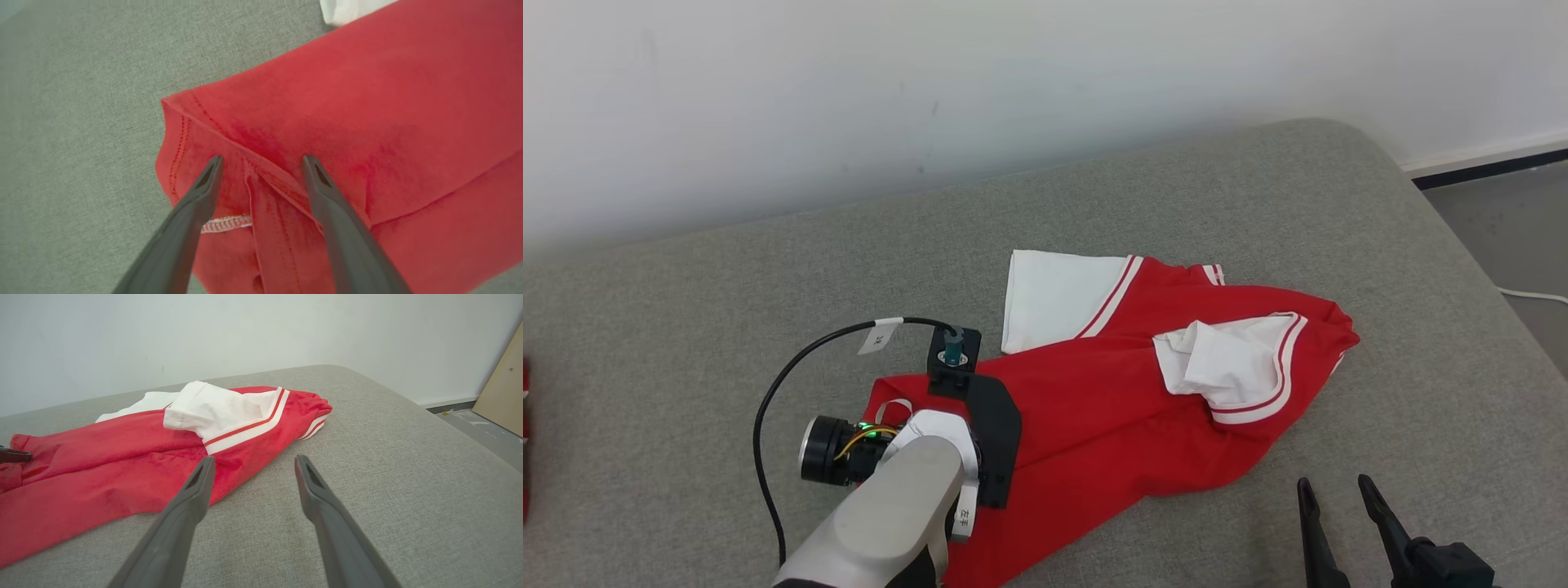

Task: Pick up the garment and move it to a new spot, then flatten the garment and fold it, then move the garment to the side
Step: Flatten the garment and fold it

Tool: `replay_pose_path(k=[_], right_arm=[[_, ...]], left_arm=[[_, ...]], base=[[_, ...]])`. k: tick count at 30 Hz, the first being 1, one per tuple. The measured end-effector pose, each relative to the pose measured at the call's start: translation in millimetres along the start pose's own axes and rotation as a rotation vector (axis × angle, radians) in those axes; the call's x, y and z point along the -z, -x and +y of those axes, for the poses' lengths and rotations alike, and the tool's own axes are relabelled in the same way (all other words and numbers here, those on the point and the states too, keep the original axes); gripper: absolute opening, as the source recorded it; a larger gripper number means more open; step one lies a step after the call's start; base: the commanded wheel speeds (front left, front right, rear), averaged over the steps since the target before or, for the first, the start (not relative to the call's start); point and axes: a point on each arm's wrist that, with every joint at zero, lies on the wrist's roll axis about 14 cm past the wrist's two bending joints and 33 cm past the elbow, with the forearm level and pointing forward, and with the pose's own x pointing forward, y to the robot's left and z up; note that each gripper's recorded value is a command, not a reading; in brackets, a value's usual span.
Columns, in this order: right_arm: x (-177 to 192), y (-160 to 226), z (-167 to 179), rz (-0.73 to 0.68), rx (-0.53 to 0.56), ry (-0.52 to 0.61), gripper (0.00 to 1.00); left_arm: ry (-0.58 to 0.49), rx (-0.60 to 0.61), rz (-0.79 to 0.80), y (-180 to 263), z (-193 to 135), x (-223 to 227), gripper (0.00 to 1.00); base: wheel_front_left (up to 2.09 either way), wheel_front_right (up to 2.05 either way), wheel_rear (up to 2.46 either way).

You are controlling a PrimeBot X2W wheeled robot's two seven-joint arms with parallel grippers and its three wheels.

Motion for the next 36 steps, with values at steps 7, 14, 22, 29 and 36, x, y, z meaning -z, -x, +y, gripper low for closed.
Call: replay_pose_path(k=[7, 14, 22, 29, 36], right_arm=[[0, -2, 4, -0.004, -0.013, -0.003, 1.0], [-1, -2, 5, -0.007, -0.017, -0.003, 1.0], [-2, -2, 3, -0.014, -0.013, -0.004, 1.0], [-5, -5, 10, -0.021, -0.033, -0.013, 1.0], [-7, -11, 18, -0.024, -0.058, -0.013, 1.0]], left_arm=[[-0.02, 0.008, 0.006, 2, -1, 1, 0.15], [0.018, 0.03, 0.039, 3, -5, 13, 0.0], [0.306, 0.094, -0.224, 18, 6, -37, 0.0], [0.642, 0.261, -0.397, 43, 20, -61, 0.0], [0.845, 0.378, -0.591, 68, 49, -75, 0.0]], base=[[0.0, 0.0, 0.0], [0.0, 0.0, 0.0], [0.0, 0.0, 0.0], [0.0, 0.0, 0.0], [0.0, 0.0, 0.0]])
